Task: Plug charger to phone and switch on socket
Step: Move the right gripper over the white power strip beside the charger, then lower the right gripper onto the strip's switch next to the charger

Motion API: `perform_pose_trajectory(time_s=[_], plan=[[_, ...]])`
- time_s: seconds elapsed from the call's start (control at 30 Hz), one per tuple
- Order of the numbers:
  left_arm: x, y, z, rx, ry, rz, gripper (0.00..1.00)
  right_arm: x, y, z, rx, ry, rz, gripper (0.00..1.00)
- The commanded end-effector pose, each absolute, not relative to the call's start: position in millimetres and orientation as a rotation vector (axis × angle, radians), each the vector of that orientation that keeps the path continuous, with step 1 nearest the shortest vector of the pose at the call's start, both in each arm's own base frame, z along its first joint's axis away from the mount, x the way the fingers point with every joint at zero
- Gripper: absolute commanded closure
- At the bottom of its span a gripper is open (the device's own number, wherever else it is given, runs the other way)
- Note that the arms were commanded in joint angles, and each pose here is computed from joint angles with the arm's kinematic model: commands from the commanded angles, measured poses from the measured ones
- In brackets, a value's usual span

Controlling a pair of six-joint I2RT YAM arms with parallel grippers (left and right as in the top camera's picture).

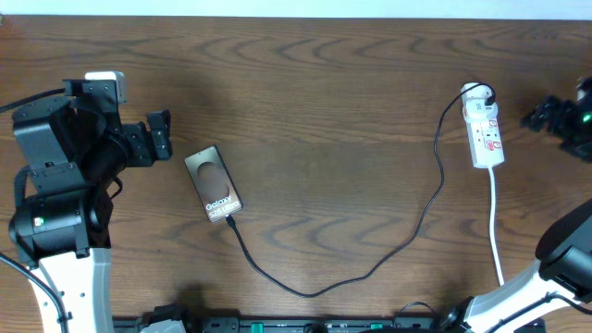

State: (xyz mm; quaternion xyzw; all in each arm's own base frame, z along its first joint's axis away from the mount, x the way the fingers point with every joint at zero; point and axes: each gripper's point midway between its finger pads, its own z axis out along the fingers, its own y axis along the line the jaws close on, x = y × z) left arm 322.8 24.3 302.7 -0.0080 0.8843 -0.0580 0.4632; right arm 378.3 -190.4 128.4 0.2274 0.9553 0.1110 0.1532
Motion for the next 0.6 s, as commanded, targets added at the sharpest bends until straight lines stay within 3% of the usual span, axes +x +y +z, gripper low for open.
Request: perform_pose_trajectory(time_s=[0.0, 0.1, 0.57], plan=[[322.0, 26.9, 301.9, -0.064, 2.177, -0.149, 0.05, 379.9, -165.9, 115.4, 0.421, 2.742, 0.431, 0.01], [321.4, 26.7, 301.0, -0.069, 2.181, -0.153, 0.05, 387.6, -147.6, 110.7, 0.202, 2.686, 0.522, 0.01], [317.0, 25.3, 295.2, -0.074, 2.211, -0.163, 0.05, 423.0, -126.1, 89.6, 0.05, 2.584, 0.457, 0.01]])
